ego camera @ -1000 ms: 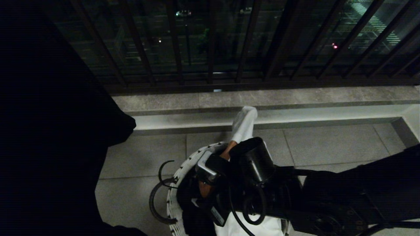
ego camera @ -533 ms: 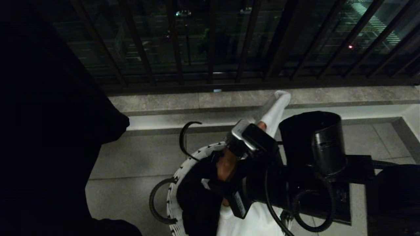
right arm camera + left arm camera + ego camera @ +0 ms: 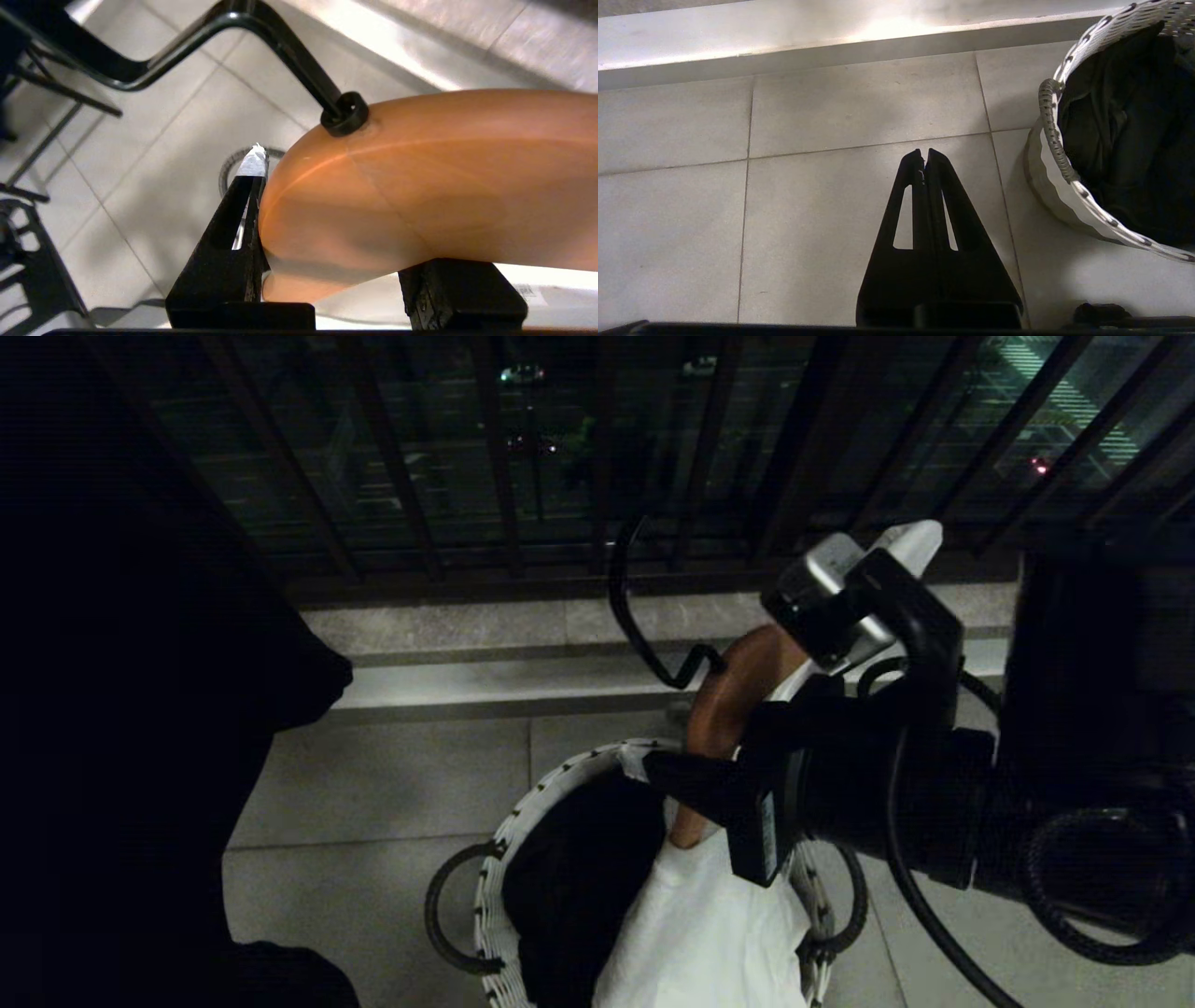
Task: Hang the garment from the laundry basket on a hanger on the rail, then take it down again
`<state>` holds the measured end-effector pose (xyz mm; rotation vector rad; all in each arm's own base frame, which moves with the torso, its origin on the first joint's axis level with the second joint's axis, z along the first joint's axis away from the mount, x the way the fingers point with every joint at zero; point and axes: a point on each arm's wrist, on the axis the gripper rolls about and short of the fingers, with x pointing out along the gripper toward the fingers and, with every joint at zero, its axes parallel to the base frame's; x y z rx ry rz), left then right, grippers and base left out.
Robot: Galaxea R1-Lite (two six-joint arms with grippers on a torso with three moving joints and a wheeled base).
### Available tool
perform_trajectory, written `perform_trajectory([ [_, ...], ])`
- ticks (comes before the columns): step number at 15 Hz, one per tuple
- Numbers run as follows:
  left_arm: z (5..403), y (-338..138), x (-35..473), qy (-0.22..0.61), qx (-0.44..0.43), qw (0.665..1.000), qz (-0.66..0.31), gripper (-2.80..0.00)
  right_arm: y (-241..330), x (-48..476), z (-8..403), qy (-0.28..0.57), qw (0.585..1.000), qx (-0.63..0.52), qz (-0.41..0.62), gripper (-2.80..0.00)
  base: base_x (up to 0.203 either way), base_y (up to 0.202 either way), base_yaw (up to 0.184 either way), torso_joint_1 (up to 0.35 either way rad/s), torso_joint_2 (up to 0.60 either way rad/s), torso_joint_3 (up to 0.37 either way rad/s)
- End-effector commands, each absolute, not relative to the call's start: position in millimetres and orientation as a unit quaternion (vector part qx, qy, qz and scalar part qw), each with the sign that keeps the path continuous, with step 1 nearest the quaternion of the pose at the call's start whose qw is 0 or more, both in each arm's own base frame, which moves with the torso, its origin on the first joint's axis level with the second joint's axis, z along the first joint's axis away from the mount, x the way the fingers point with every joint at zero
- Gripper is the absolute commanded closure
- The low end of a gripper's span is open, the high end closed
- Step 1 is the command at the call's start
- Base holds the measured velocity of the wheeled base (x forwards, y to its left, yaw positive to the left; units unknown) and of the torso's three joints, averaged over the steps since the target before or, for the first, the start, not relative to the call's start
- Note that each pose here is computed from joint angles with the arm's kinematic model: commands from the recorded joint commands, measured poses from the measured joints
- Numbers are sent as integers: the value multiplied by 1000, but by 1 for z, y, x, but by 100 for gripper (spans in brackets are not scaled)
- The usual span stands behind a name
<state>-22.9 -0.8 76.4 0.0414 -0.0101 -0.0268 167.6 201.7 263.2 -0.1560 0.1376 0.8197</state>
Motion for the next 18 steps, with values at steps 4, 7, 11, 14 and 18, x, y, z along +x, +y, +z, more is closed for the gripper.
perform_trajectory([
  [4,76,-1,-23,-4,21,1000,-13,0,180,150,307,27,917,-55,395,0,0,0,0,0,0,0],
  [7,76,-1,-23,-4,22,1000,-14,0,170,143,320,11,929,-47,367,0,0,0,0,0,0,0],
  [11,76,-1,-23,-4,21,1000,-13,0,155,133,330,-9,944,-36,327,0,0,0,0,0,0,0],
  [14,76,-1,-23,-4,21,1000,-14,0,145,127,340,-28,954,-26,298,0,0,0,0,0,0,0],
  [18,76,-1,-23,-4,21,1000,-14,0,130,115,361,-65,956,-2,286,0,0,0,0,0,0,0],
])
